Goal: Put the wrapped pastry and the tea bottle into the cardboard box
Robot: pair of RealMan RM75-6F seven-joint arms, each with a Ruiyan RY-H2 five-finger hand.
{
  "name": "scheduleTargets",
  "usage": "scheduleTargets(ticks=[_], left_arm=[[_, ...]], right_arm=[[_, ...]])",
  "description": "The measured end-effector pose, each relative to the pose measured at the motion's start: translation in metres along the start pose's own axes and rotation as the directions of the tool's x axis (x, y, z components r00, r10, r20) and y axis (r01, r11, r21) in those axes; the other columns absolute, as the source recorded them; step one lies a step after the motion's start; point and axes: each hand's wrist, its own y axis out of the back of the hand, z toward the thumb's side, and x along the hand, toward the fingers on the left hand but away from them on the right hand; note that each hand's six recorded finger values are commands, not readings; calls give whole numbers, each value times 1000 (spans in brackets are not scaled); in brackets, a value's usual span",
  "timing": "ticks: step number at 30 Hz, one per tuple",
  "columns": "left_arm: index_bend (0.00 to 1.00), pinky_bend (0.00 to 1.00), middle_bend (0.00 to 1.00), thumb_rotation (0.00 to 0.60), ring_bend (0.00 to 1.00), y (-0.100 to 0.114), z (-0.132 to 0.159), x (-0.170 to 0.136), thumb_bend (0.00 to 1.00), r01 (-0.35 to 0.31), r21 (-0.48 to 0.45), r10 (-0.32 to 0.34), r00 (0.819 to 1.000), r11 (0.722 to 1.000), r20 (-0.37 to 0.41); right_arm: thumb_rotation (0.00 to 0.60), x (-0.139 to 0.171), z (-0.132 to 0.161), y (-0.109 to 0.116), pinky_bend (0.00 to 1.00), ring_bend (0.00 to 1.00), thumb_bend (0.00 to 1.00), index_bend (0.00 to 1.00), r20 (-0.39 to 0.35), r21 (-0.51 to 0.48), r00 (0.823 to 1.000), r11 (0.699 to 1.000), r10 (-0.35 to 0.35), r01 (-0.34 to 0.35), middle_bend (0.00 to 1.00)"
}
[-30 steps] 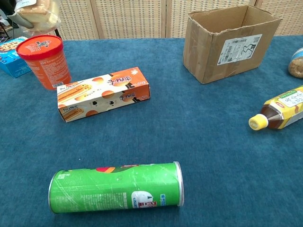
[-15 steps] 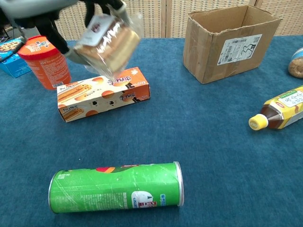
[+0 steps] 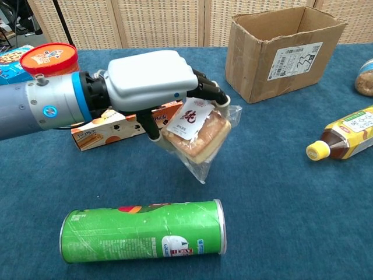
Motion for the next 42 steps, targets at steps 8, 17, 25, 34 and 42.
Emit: scheduleTargets(ticks=[8,17,25,34,42], left_arm=[[0,238,0,600,0,-17,-3,14,0,65,-15,-66,996,998,-64],[0,202,0,600,0,12,-3,-4,0,-43,-161,19,989,986,-144],[0,198,0,600,0,58,-61,-76,0,-135,-44,118,952,990,-282],[0,83,0,600,0,81,-114,-197,0,-138,-19,98,787,990,-609],[0,0,0,600,0,93,-116,-307,0,-150,-87,2,510,985,-860]], right_arm=[[600,0,-1,0,0,0,0,0,3,1,1000,1000,3,-3,0],[600,2,2,-1,0,0,0,0,-7,5,1000,1000,7,-7,0],[600,3,6,-3,0,0,0,0,-18,15,1000,1000,13,-13,0],[600,5,16,-5,0,0,0,0,-55,27,998,1000,9,-8,0],[600,7,37,-7,0,0,0,0,-135,21,991,1000,19,-16,0]])
